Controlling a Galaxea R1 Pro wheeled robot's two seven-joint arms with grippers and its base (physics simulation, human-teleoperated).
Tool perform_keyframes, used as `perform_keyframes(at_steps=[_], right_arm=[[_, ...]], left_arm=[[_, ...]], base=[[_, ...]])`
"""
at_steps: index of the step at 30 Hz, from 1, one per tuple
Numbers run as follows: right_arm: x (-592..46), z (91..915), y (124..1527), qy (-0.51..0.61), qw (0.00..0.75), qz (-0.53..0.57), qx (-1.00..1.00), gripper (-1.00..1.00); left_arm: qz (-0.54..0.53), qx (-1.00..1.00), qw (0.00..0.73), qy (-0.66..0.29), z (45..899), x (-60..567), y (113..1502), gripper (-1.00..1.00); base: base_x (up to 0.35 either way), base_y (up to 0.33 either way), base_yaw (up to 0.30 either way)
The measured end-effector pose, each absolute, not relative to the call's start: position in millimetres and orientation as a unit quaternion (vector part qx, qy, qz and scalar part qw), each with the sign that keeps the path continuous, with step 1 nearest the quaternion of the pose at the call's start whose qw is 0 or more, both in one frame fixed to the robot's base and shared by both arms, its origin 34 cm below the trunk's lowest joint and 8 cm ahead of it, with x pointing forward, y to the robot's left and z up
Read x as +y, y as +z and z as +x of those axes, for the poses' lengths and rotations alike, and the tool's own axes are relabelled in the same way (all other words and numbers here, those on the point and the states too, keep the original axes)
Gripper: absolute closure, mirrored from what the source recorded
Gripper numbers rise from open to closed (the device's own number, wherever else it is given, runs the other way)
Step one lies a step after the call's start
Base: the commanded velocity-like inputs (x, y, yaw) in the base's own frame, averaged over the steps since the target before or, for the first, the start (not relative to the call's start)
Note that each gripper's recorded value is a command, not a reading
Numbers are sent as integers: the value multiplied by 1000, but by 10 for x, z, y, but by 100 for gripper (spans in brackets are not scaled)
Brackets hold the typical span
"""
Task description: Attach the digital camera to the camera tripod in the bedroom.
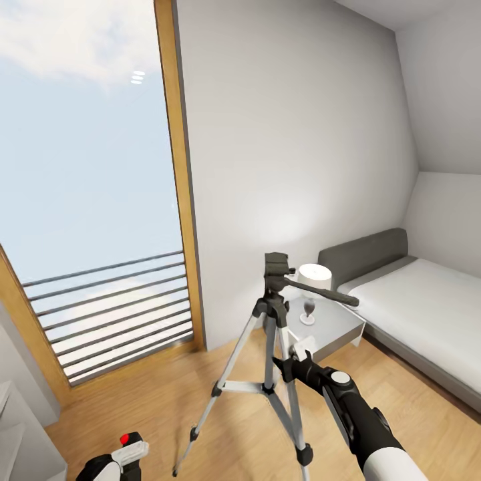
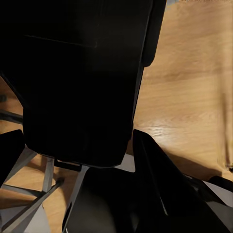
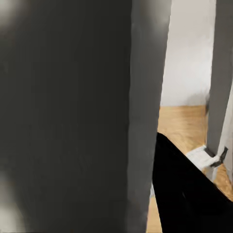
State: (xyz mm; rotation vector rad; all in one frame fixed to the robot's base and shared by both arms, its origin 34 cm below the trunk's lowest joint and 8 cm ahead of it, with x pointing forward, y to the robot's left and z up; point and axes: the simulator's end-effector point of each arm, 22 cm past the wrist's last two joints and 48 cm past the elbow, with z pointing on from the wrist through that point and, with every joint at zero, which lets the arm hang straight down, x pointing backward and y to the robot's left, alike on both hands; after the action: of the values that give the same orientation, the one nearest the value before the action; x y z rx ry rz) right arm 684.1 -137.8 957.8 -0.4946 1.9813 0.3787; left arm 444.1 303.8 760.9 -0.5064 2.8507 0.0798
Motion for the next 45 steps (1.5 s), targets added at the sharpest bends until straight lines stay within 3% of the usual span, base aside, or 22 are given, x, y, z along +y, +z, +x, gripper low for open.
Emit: perform_keyframes(at_steps=[22, 32, 35, 43, 45], right_arm=[[-1485, 6760, 9353, 157, 490, -199, 834, 100], [-1598, 6774, 9335, 145, 497, -204, 831, 100], [-1607, 6776, 9336, 144, 498, -204, 831, 100], [-1608, 6775, 9332, 143, 498, -205, 831, 100], [-1612, 6779, 9329, 142, 497, -205, 831, 100]], left_arm=[[-178, 973, 142, 18, 4608, 3025, 7752, 100], [-155, 960, 220, -75, 5699, 2869, 9058, 100], [-135, 937, 300, -113, 6542, 2834, 10168, 100], [-117, 904, 384, -149, 7240, 2630, 11334, 100], [-107, 884, 414, -189, 7603, 2249, 12002, 100]], base=[[0, 0, 0], [0, 0, 0], [0, 0, 0], [0, 0, 0], [0, 0, 0]])
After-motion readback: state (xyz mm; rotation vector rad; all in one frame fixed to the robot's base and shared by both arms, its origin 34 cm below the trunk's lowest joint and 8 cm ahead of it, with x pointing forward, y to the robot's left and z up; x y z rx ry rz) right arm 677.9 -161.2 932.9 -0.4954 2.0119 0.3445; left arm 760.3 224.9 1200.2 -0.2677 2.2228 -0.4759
